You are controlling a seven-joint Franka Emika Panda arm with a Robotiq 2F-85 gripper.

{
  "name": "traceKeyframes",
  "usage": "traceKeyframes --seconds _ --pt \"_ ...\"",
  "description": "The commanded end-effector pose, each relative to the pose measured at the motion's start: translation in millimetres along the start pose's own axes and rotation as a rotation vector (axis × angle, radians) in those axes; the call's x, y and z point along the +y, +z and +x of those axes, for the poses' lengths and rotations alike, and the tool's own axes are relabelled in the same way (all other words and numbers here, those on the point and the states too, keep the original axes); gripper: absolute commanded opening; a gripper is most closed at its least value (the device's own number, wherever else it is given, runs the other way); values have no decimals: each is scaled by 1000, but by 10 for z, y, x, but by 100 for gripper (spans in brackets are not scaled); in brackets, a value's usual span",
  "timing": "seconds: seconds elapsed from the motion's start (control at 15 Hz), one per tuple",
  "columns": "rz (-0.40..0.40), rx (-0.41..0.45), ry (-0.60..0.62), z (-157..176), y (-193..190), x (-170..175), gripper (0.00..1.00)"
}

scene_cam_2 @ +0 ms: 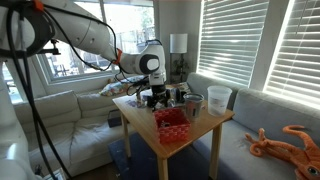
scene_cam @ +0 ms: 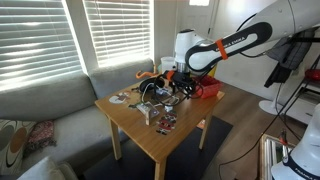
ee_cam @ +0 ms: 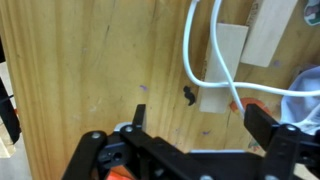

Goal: Put one block upright

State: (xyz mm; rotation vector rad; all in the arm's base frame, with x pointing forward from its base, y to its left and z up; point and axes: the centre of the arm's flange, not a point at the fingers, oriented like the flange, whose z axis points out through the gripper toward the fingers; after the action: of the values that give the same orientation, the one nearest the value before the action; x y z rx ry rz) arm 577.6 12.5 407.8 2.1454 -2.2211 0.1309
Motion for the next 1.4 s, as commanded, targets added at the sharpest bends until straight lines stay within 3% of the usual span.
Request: traceKeyframes --seconds 0.0,0.53,1.33 --pt "-15 0 -2 -56 17 -125 100" --pt "-2 -4 43 96 -150 -30 100" --pt "-115 10 14 35 -50 22 100"
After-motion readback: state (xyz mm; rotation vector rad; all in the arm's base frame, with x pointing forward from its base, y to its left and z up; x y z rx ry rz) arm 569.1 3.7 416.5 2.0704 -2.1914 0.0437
